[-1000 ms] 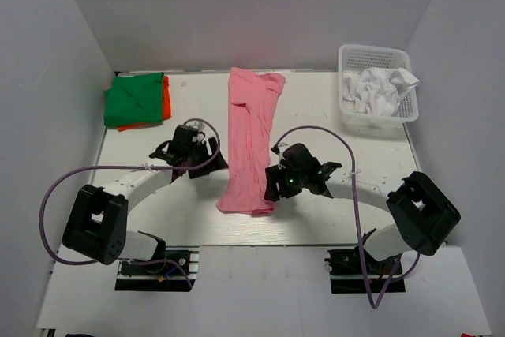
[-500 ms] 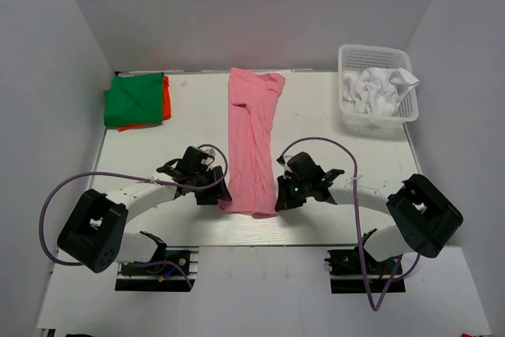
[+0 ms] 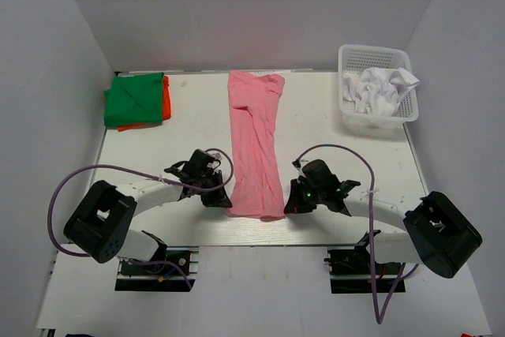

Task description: Fold and stack the t-shirts

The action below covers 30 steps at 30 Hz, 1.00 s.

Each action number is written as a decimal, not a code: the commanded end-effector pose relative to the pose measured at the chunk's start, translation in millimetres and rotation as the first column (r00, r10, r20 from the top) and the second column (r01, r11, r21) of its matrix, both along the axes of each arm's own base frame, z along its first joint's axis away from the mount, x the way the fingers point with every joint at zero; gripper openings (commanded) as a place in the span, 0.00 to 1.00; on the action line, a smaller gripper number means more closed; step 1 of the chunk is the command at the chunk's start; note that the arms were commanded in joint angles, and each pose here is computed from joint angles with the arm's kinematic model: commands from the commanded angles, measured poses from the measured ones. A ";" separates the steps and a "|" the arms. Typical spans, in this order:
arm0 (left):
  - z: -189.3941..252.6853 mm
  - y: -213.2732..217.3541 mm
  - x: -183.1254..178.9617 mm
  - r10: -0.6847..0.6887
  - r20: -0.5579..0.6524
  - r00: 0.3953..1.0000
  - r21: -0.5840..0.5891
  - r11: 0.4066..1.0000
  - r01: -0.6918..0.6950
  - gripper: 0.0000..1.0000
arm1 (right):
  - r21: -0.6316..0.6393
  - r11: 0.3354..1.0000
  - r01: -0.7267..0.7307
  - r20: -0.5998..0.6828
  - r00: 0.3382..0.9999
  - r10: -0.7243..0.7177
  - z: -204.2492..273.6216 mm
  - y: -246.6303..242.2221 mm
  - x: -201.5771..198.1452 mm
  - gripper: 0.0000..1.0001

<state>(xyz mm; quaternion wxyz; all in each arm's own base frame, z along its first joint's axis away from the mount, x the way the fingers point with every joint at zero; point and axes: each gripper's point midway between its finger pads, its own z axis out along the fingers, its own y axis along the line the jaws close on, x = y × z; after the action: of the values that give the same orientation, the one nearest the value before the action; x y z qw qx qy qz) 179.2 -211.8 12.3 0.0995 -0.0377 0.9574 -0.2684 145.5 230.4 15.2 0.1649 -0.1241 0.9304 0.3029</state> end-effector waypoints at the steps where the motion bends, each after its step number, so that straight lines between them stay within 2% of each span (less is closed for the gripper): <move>1: -17.7 22.8 -31.7 0.002 -0.083 0.997 0.097 0.995 0.006 0.00 | 0.010 1.000 0.008 0.010 1.000 -0.008 1.5 0.6 2.8 0.00; 7: 3.0 10.1 -49.6 -0.055 -0.085 0.995 0.017 0.998 0.057 0.00 | 0.138 0.977 -0.161 0.078 0.985 0.152 24.7 25.1 -7.2 0.00; 12: 25.2 -6.5 -47.8 -0.106 -0.027 0.994 -0.045 0.994 0.104 0.00 | 0.159 0.958 -0.238 0.123 0.968 0.220 32.6 28.3 -19.1 0.00; 14: 24.4 -6.6 -52.2 -0.109 -0.042 0.993 -0.041 0.993 0.107 0.00 | 0.154 0.956 -0.251 0.121 0.965 0.234 32.7 28.3 -23.0 0.00; 18: 27.3 -2.8 -51.3 -0.089 -0.052 0.995 0.004 0.996 0.090 0.00 | 0.113 0.962 -0.248 0.086 0.967 0.239 20.9 24.0 -29.4 0.00; 22: 35.0 -6.4 -48.0 -0.086 -0.023 0.996 -0.009 0.996 0.086 0.00 | 0.080 0.967 -0.241 0.104 0.967 0.232 21.7 24.0 -26.7 0.00; 23: 39.0 -9.4 -44.0 -0.097 -0.001 0.995 -0.018 0.995 0.097 0.00 | 0.035 0.979 -0.203 0.118 0.973 0.198 19.5 18.3 -18.6 0.00; 29: 71.2 -23.8 -5.4 -0.110 0.183 0.977 -0.023 0.993 0.117 0.00 | -0.004 0.993 -0.118 0.219 0.969 0.116 45.6 35.7 29.2 0.00; 30: 76.3 -24.8 0.4 -0.111 0.209 0.972 -0.018 0.993 0.117 0.00 | -0.033 0.994 -0.107 0.198 0.974 0.112 39.1 34.0 31.5 0.00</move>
<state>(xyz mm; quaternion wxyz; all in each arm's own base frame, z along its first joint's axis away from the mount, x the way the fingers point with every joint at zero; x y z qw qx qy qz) 149.9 -224.5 56.4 0.1079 0.0192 0.9551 -0.2752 144.8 255.2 38.3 0.1938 -0.2155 0.9052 0.3109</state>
